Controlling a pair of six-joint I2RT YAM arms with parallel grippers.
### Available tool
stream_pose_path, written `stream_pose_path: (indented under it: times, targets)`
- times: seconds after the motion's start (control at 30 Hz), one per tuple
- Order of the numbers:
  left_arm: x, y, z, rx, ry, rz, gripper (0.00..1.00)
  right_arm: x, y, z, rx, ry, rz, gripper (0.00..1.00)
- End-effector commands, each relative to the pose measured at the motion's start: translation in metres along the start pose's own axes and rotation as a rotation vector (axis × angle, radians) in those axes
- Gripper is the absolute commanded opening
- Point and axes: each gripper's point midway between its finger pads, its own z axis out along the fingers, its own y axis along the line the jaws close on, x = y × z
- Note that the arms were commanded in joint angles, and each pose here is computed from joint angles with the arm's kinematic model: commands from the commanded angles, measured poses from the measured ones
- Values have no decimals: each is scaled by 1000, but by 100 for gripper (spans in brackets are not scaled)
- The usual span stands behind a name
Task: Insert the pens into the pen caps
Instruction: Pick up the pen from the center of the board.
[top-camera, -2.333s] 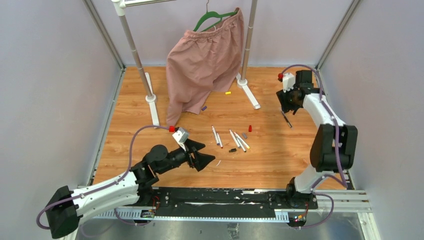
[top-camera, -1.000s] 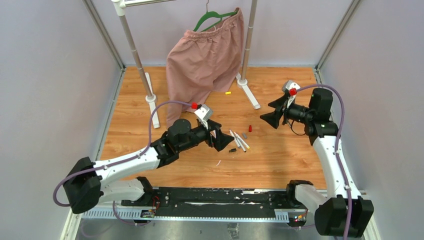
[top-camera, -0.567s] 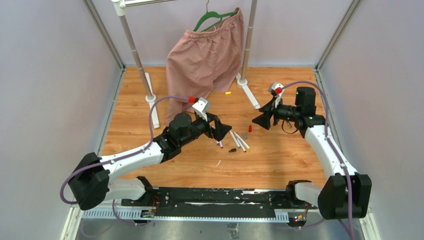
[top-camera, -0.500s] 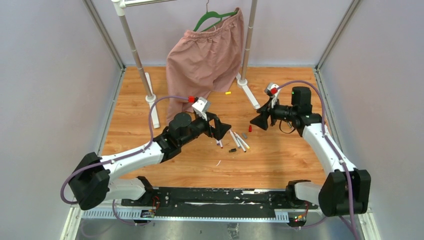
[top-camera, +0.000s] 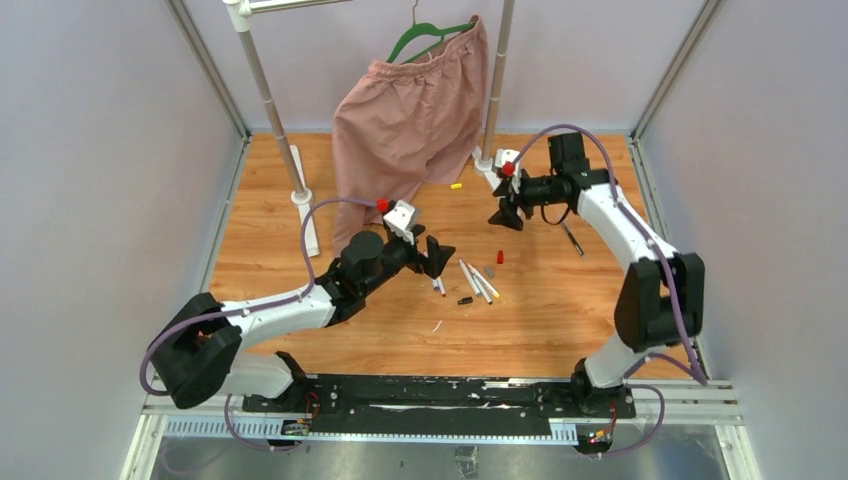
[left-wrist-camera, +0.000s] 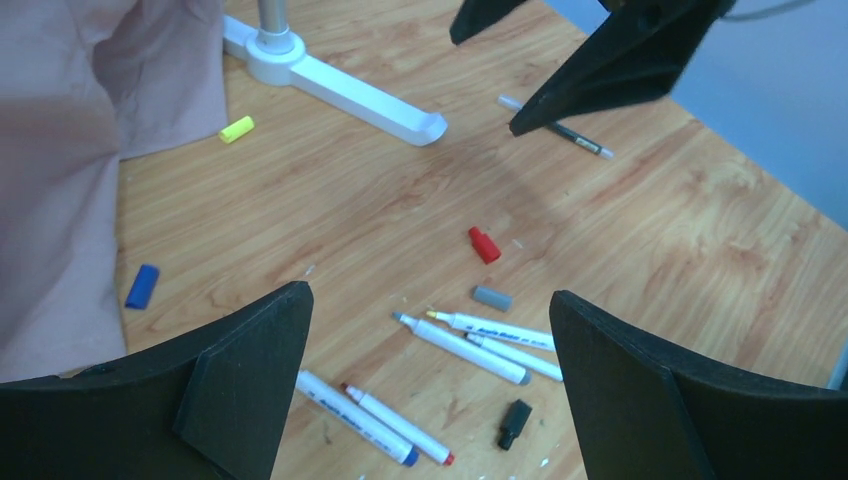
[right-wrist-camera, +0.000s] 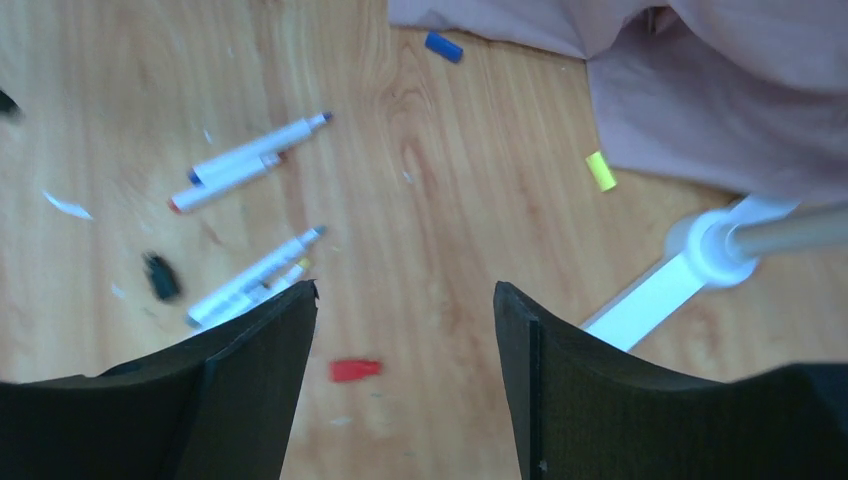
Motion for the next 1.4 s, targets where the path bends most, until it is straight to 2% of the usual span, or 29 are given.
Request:
stream_pose_path:
  times: [0.0, 0.07, 0.13, 0.23, 0.4, 0.53, 0.6, 0.77, 1.37]
  targets:
    - [-20, 9, -18, -11, -169, 34, 95, 14, -11, 21, -197, 48, -381, 71]
    - [-24, 12, -27, -21, -225, 24, 94, 10, -25, 29, -218, 54, -338, 69]
    - [-26, 17, -34, -46, -260, 11, 94, 5, -28, 36, -240, 43, -230, 61]
    - [-25, 23, -39, -68, -284, -1, 93, 15, -4, 46, -262, 102, -70, 50]
    - [-24, 25, -43, -80, -302, -14, 93, 28, 32, 45, -120, 236, 145, 49]
    - [-21, 25, -44, -76, -306, -22, 93, 47, 58, 40, -82, 308, 336, 34]
    - [-21, 25, -45, -73, -309, -26, 92, 58, 62, 41, -51, 344, 382, 32]
    - [-19, 23, -45, -60, -315, -35, 92, 83, 66, 45, 11, 431, 413, 32]
    - [-17, 20, -46, -37, -320, -36, 91, 122, 110, 58, -64, 560, 427, 34]
